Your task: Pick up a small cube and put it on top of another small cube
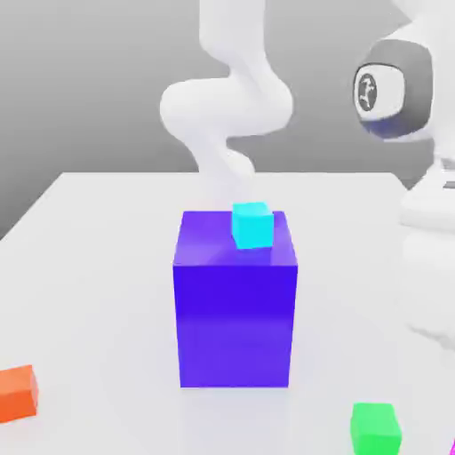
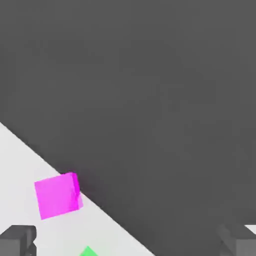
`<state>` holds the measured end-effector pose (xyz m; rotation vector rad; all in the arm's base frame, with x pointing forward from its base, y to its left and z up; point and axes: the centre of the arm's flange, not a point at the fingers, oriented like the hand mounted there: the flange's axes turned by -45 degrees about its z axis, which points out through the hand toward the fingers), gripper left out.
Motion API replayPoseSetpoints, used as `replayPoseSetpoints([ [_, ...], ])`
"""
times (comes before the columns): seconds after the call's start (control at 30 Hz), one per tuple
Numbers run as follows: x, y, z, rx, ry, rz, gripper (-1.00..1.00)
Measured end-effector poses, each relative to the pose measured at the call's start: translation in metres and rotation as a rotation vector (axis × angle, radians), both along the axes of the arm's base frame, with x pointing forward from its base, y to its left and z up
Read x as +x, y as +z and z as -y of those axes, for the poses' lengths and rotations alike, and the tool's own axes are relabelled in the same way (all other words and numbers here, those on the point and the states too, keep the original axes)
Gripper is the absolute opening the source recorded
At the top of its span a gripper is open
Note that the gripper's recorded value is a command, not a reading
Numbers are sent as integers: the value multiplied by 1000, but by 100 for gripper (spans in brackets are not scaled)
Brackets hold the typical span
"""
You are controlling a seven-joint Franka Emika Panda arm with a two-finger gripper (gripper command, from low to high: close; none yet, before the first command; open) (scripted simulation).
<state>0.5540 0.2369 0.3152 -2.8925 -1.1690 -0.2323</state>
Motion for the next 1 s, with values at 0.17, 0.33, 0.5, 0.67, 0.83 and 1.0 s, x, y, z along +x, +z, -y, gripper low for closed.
replayPoseSetpoints([
  [0.17,-13,-90,-39,-58,131,-93,0],
  [0.33,-20,-175,-51,-79,178,-125,0],
  [0.5,-20,-184,-51,-79,179,-127,-100],
  [0.67,-20,-157,-52,-79,180,-127,-100],
  [0.83,-34,-106,-22,-82,196,-126,-100],
  [1.0,-64,-79,27,-83,224,-126,-100],
])
